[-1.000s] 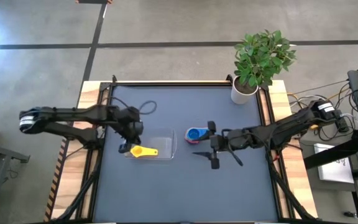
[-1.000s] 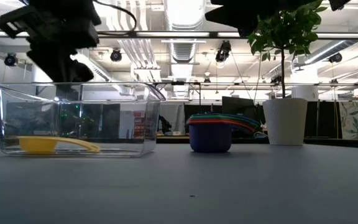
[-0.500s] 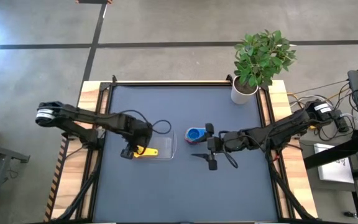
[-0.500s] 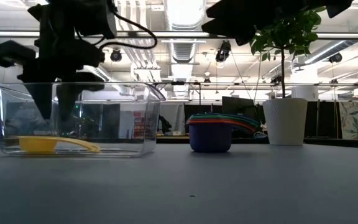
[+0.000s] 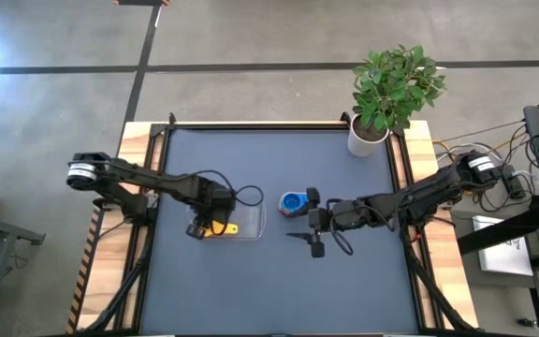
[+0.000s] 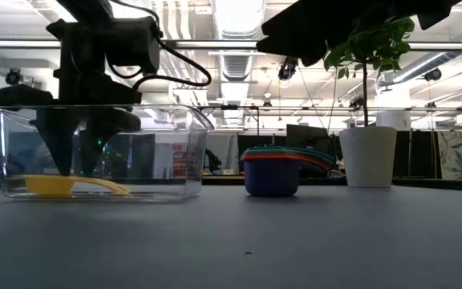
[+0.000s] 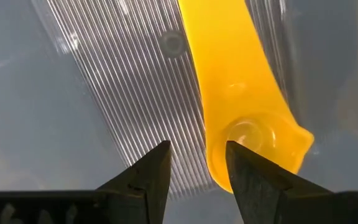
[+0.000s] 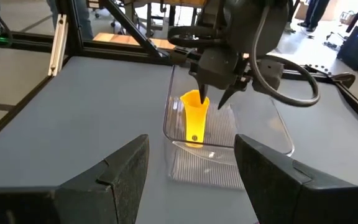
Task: Nest measuring cups in basket
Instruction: Stack the yellow measuring cup on the top of the blue measuring cup
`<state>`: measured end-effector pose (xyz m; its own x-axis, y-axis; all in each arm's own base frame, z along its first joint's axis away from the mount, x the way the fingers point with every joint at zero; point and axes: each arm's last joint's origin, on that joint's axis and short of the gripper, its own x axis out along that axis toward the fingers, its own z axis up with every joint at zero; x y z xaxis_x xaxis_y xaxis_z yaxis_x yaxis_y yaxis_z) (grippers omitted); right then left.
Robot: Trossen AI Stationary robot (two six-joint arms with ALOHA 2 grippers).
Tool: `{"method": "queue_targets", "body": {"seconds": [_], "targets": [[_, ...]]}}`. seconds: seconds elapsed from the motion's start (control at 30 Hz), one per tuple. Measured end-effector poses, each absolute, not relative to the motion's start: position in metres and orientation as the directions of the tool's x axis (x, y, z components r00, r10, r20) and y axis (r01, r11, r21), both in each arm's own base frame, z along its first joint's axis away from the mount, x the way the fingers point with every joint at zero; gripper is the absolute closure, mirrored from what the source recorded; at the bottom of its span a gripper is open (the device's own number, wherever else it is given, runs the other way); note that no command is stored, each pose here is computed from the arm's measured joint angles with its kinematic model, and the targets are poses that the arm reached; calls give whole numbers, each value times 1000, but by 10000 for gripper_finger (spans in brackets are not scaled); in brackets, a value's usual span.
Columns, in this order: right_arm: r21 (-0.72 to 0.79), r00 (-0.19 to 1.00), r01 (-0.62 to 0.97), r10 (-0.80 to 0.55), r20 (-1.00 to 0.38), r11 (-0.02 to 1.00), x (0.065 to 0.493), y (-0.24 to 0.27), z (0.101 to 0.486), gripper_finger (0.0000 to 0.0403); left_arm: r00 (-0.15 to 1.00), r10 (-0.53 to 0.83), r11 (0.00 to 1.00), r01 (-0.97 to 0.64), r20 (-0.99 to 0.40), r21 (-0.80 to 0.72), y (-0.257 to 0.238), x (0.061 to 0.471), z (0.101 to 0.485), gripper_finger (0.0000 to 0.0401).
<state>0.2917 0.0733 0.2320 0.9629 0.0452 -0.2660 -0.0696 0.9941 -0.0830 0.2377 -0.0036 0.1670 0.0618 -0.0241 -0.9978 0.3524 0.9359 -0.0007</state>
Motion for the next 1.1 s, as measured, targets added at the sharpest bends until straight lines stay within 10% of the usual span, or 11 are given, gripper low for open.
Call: {"method": "queue_targets", "body": {"seconds": [1.1], "targets": [[-82,963,-69,45,-266,994,292,73,232,177,17,-15,858,514,-1000,-4,-3,244,185,265]]}}
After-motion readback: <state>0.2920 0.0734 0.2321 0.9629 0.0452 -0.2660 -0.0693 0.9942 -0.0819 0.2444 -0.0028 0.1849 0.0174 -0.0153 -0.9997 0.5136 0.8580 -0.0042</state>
